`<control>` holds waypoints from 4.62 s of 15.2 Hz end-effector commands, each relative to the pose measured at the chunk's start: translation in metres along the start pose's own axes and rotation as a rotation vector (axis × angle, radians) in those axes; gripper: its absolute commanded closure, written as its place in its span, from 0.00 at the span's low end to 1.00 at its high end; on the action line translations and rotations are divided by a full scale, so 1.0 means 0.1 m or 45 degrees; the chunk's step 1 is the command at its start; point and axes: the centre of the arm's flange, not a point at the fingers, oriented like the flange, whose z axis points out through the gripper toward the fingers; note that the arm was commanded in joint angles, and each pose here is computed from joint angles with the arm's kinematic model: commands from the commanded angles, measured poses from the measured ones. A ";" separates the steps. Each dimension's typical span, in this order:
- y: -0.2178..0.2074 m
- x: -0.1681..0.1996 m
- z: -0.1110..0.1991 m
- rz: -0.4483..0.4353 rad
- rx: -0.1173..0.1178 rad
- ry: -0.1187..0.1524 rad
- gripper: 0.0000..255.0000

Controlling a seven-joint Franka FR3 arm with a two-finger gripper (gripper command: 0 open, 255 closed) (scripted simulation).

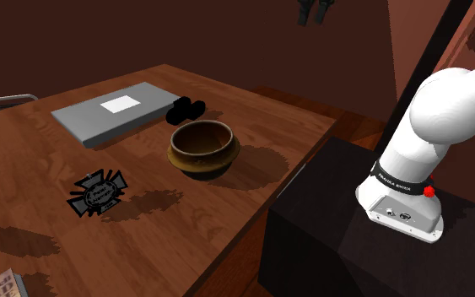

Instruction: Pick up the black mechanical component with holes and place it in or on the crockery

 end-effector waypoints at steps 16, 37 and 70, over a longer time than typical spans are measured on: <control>-1.15 1.26 1.15 0.061 -0.040 -0.070 0.00; -2.43 2.78 2.80 0.135 -0.088 -0.155 0.00; -2.44 2.82 2.57 0.135 -0.088 -0.155 1.00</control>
